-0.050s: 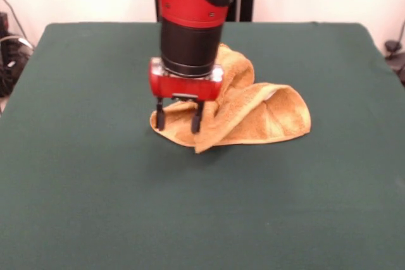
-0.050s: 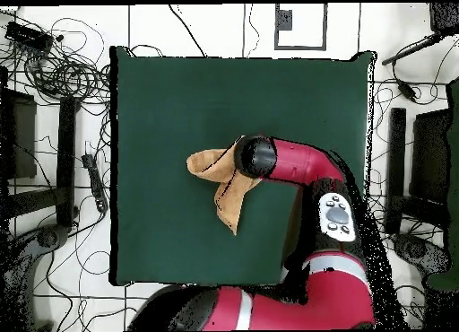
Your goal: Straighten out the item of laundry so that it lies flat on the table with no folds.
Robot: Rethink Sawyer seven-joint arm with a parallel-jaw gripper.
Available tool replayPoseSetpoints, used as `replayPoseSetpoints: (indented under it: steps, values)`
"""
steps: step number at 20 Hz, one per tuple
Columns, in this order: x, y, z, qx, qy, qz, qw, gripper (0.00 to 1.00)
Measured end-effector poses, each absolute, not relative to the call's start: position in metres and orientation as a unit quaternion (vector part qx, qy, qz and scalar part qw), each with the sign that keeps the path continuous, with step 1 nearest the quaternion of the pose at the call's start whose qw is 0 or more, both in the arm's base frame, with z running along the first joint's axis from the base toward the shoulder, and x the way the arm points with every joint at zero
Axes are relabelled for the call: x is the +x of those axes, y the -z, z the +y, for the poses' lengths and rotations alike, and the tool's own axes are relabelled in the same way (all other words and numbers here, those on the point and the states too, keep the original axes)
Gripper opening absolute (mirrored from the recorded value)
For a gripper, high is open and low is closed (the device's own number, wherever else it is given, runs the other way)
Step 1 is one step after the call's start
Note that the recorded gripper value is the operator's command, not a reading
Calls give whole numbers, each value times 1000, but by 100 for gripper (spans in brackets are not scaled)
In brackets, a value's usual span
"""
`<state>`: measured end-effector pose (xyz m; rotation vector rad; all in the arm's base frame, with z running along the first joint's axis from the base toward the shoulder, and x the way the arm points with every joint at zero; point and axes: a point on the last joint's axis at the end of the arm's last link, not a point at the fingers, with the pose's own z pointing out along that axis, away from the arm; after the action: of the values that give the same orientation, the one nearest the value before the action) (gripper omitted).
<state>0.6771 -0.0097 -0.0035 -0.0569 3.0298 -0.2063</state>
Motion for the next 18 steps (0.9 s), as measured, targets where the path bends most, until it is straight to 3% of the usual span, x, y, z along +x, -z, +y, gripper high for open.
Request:
replayPoseSetpoints:
  steps: [7,18]
  values:
    - [679,3,22,-49,79,993,78,100]
    - [671,7,20,-53,92,989,101,100]
